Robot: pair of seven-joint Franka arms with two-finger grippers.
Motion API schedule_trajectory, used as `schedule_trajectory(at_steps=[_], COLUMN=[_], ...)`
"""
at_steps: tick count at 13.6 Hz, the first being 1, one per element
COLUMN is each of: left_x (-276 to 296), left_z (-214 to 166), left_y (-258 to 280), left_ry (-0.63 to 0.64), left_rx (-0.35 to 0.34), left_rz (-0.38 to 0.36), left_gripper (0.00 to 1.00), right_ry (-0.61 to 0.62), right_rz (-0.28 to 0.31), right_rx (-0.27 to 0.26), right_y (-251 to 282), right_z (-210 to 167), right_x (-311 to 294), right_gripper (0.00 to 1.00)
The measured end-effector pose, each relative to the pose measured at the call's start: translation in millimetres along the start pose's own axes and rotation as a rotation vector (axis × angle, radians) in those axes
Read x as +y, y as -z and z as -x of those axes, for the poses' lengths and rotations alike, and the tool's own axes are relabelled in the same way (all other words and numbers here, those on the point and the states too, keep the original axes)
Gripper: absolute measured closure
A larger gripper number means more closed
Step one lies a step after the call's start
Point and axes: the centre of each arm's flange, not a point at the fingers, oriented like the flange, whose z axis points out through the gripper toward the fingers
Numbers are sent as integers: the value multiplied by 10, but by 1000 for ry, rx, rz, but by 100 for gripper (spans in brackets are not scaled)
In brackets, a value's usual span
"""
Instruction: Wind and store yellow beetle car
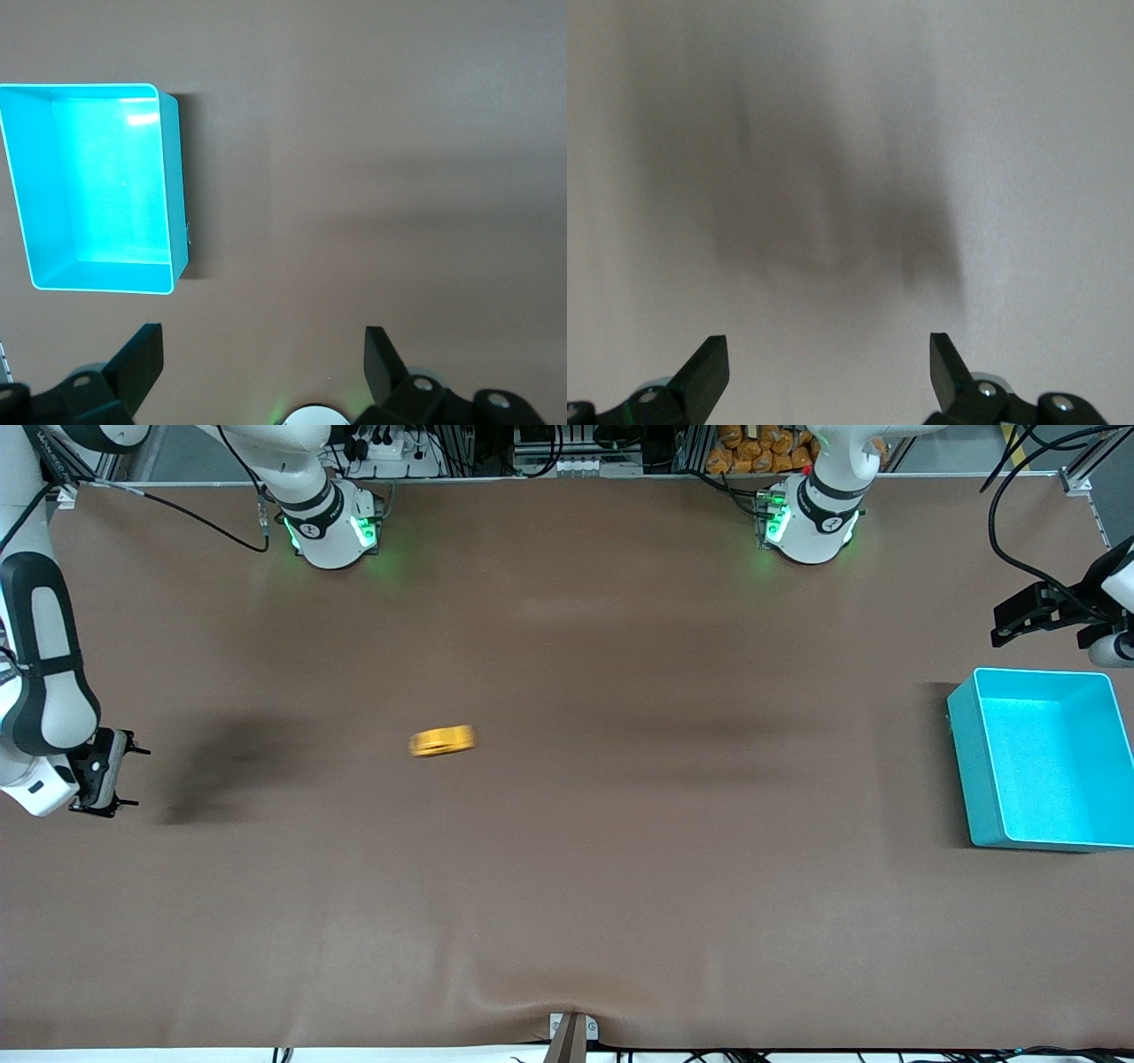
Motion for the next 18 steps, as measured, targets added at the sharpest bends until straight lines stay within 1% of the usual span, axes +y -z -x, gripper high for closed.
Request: schedule_trajectory(at_steps=[2,7,10,16,18], left_x=[0,1,1,4,7], left_z=[-1,-2,-2,-8,-16], left_y=[-14,-35,-38,-35,-28], left_ry=[0,0,0,4,4], left_rx=[-3,-8,-8,-3,4], left_rz=[0,0,0,0,0], left_gripper=[0,0,0,0,0], right_ry=[-16,-32,-36,-42,-45], right_rz=[0,-16,-13,14,3], right_rx=[3,14,19,25,38], right_y=[1,-14,-12,101,113], right_z=[97,182,188,174,132], right_x=[-33,-84,-85,-16,-6], right_gripper=[0,0,0,0,0])
